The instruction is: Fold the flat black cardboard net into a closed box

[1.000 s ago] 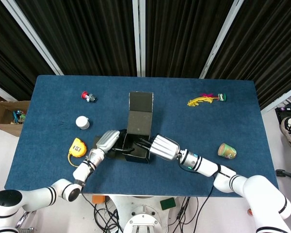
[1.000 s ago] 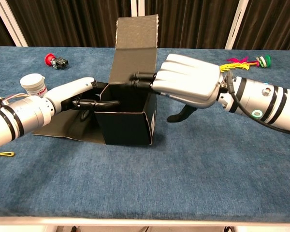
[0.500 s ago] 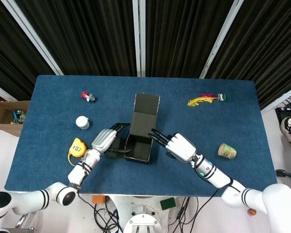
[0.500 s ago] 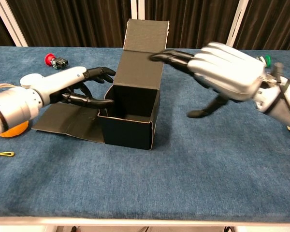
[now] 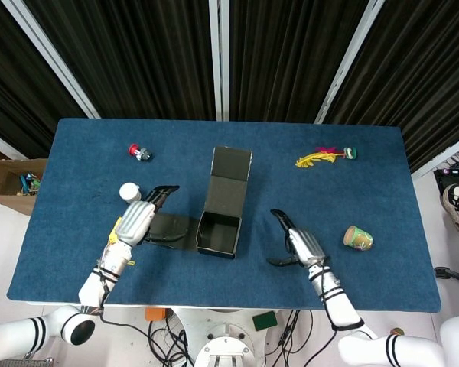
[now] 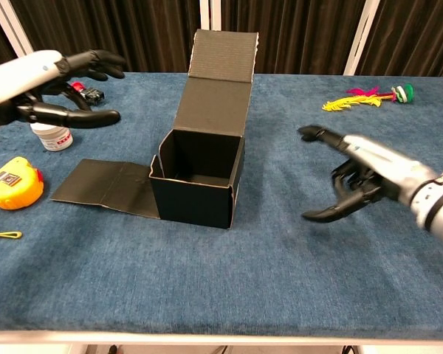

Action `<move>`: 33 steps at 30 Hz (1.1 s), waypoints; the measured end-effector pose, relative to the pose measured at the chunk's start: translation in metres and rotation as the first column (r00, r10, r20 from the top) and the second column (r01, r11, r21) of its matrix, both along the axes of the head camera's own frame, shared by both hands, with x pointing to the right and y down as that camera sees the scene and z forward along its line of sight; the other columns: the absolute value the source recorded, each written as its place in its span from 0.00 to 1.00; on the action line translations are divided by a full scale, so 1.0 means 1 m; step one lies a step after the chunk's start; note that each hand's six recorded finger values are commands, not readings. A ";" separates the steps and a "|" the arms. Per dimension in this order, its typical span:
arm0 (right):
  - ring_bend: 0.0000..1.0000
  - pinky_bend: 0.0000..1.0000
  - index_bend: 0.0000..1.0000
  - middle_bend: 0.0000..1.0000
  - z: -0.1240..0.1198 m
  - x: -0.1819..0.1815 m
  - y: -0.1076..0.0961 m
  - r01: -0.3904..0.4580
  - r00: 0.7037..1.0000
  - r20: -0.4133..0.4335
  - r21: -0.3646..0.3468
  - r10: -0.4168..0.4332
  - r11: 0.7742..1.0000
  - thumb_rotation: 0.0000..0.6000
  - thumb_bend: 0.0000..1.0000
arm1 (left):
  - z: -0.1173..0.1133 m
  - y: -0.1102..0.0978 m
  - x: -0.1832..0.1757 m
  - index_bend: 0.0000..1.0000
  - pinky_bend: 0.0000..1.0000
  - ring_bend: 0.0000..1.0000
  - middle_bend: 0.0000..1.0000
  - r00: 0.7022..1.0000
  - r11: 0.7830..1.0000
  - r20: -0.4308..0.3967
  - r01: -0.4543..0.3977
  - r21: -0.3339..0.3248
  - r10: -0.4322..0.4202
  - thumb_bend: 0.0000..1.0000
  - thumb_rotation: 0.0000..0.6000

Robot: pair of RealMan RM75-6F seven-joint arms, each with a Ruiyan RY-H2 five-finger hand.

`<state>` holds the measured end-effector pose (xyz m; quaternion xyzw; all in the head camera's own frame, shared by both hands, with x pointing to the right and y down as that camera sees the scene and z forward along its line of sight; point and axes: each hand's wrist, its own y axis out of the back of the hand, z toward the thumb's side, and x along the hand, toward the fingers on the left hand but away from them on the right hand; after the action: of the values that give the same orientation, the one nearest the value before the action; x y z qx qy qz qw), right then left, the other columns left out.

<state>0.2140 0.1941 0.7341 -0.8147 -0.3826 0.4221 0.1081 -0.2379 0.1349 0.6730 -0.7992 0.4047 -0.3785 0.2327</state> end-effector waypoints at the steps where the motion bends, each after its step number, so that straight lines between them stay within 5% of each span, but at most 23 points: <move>1: 0.68 1.00 0.00 0.02 0.002 -0.006 0.001 -0.015 1.000 0.018 -0.035 0.016 0.999 1.00 0.00 | -0.001 0.001 -0.002 0.09 0.37 0.09 0.12 1.000 1.000 -0.003 0.006 -0.003 -0.006 0.00 0.45; 8: 0.67 1.00 0.00 0.00 0.012 -0.058 0.001 -0.083 0.991 0.089 -0.166 0.098 0.983 1.00 0.00 | -0.010 0.004 -0.019 0.09 0.37 0.09 0.12 0.999 0.999 -0.013 0.040 -0.004 -0.040 0.00 0.45; 19: 0.67 1.00 0.00 0.00 0.025 -0.116 -0.024 -0.117 0.989 0.074 -0.112 0.126 0.987 1.00 0.00 | -0.016 0.006 -0.035 0.09 0.37 0.09 0.12 0.997 0.997 -0.030 0.077 -0.012 -0.077 0.00 0.44; 27: 0.67 1.00 0.00 0.00 0.025 -0.100 -0.058 -0.208 0.978 0.022 -0.032 0.209 0.978 1.00 0.00 | -0.018 0.006 -0.036 0.08 0.37 0.09 0.12 0.997 0.997 -0.035 0.074 -0.011 -0.074 0.00 0.44; 33: 0.67 1.00 0.00 0.02 0.027 -0.096 -0.057 -0.200 0.979 0.028 -0.071 0.202 0.977 1.00 0.00 | -0.016 0.007 -0.034 0.08 0.37 0.09 0.12 0.997 0.998 -0.034 0.064 -0.021 -0.065 0.00 0.45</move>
<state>0.1179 0.1375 0.7612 -0.7823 -0.4503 0.4294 0.0303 -0.2715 0.1418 0.6567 -0.7946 0.4304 -0.3758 0.2053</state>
